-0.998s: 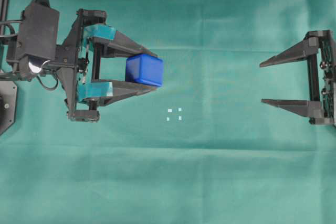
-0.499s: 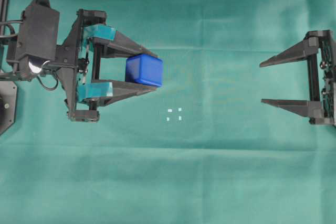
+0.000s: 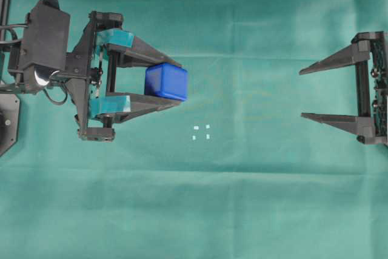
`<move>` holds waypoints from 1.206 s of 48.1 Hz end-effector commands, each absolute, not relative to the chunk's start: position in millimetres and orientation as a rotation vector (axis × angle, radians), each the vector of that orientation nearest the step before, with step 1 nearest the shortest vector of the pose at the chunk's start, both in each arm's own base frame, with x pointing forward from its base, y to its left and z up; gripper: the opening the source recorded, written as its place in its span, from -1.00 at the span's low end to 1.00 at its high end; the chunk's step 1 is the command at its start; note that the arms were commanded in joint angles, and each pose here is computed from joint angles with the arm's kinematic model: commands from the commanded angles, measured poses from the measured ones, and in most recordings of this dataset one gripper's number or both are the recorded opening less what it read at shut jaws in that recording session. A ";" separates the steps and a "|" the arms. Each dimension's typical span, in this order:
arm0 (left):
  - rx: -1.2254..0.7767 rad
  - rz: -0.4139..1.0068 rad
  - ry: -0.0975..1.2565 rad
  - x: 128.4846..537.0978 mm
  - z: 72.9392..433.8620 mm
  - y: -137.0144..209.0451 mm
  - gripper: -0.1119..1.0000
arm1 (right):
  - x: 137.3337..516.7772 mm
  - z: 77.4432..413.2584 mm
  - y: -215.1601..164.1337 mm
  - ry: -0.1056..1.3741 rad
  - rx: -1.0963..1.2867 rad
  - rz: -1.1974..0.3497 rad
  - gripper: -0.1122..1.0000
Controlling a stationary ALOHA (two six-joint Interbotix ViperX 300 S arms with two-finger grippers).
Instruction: Handover the blue block to the right arm after grasping it with the left arm, then place it in the designated position.
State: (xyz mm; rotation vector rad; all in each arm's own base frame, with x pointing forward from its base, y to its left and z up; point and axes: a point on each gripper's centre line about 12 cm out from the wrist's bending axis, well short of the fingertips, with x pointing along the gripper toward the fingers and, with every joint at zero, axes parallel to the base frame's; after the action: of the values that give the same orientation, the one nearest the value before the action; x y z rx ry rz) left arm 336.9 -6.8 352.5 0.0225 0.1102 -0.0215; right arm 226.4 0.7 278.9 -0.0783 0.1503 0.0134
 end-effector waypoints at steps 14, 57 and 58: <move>0.019 -0.023 0.086 334.8 361.2 -7.2 0.04 | 231.4 316.9 0.9 0.095 -0.368 0.028 0.88; 0.015 -0.022 0.103 335.9 359.1 -7.2 0.04 | 225.3 338.5 8.1 -0.025 -1.224 0.075 0.88; 0.015 -0.022 0.103 335.9 359.1 -7.2 0.04 | 225.0 339.1 8.7 -0.030 -1.227 0.077 0.88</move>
State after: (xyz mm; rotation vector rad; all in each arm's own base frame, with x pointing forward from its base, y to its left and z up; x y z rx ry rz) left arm 336.6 -6.7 350.3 0.0166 0.1287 -0.0211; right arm 223.5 6.6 326.2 -1.2080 0.0150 0.0848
